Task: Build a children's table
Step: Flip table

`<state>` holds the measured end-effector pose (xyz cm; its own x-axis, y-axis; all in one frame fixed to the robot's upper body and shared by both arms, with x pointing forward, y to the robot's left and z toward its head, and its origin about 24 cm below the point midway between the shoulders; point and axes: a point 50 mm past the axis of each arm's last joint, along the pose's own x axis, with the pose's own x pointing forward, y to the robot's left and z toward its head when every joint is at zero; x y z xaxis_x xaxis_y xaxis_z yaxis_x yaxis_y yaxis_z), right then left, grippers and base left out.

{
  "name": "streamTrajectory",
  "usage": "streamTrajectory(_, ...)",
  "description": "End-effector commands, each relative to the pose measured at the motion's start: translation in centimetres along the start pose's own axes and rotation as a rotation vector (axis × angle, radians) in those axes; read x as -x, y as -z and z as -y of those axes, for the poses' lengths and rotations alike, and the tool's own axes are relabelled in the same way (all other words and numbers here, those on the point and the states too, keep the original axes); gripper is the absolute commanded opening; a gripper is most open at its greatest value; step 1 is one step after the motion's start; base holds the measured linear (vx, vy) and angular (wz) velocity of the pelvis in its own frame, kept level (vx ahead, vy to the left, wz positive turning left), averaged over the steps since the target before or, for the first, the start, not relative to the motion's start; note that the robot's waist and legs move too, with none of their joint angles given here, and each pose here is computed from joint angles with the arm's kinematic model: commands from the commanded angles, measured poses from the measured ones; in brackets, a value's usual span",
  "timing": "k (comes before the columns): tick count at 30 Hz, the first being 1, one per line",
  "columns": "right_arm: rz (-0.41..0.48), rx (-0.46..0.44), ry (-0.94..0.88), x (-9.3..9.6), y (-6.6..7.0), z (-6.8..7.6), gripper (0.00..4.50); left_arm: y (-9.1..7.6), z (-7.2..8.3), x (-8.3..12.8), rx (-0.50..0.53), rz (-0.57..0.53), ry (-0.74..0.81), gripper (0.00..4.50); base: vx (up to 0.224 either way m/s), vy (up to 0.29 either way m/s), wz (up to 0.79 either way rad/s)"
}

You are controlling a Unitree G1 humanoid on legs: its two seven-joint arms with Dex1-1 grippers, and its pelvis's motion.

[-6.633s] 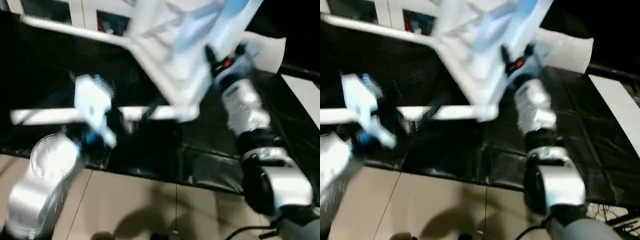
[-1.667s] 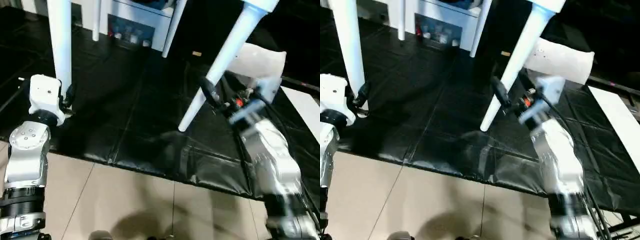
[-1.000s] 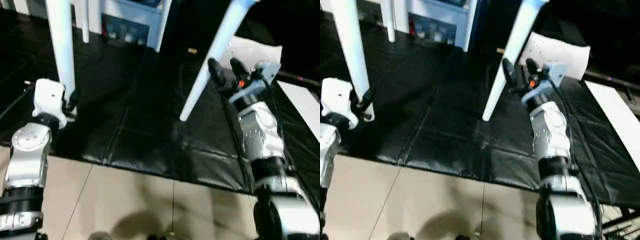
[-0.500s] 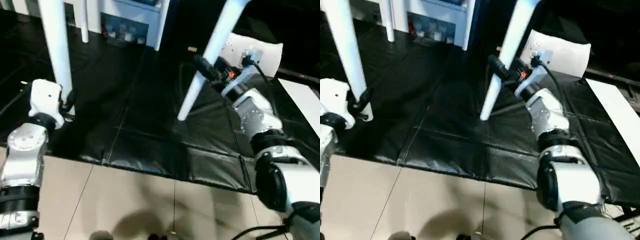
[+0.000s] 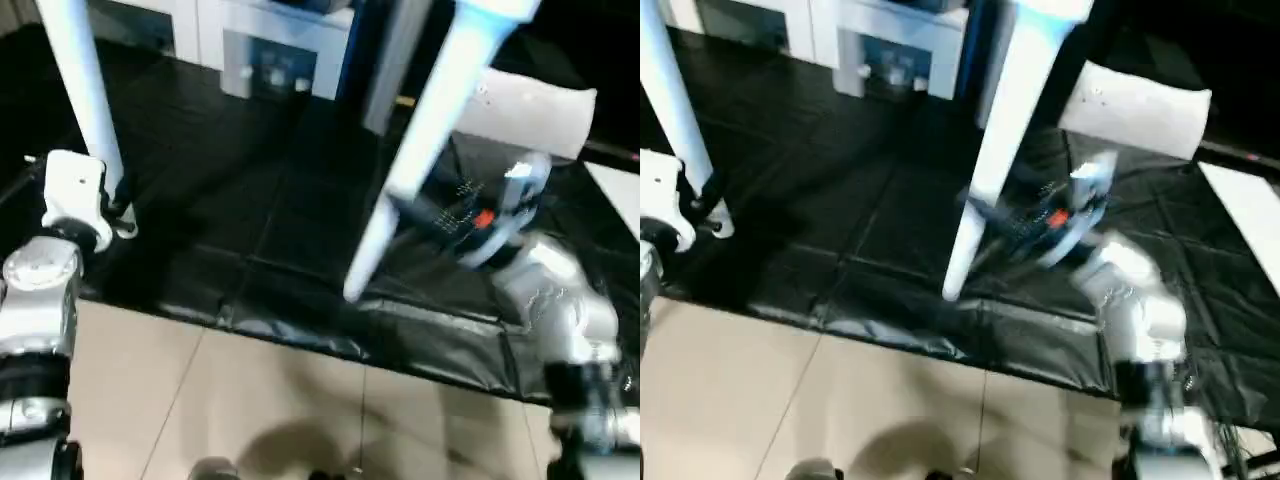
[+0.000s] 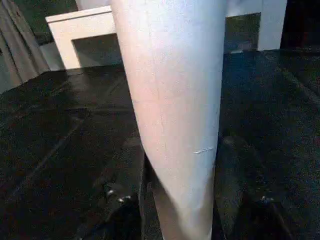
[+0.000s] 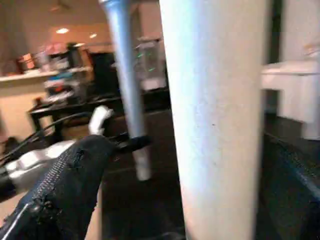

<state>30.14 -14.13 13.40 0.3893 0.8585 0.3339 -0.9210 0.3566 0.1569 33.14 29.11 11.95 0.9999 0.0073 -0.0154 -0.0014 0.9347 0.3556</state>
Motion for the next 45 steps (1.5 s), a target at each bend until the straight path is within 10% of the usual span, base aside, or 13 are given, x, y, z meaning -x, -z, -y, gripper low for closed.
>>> streamTrajectory(1, -0.011, 0.013, -0.052, -1.0, 0.1, -1.3, 4.50, -1.0, 2.3, -1.0, -0.127, 0.017, 0.091, 1.50, 0.000, 0.000, 0.00)
streamTrajectory(16, -0.106, 0.131, 0.357, 1.7, 3.3, -0.8, 4.50, -0.3, 0.8, 0.3, -0.064, 0.043, -0.012, 2.63, 0.000, 0.000, 0.00)
streamTrajectory(23, 0.024, 0.152, 0.467, 4.0, 3.2, -3.2, 4.50, 0.7, 1.4, 3.6, 0.169, 0.151, -0.034, 3.15, 0.000, 0.000, 0.00)
streamTrajectory(29, 0.060, 0.180, 0.648, 7.1, 3.6, -6.7, 4.50, 1.5, 5.2, 8.3, 0.356, 0.136, 0.028, 3.44, 0.000, 0.000, 0.00)
streamTrajectory(33, -0.075, 0.180, 0.749, 8.3, 4.6, -8.6, 4.50, 1.8, 8.1, 10.9, 0.375, 0.090, 0.091, 3.44, 0.000, 0.000, 0.00)
streamTrajectory(45, -0.194, 0.122, 0.744, 7.9, 6.9, -8.8, 4.50, 2.1, 11.2, 11.3, 0.390, 0.046, 0.160, 3.44, -0.009, -0.022, 0.02)
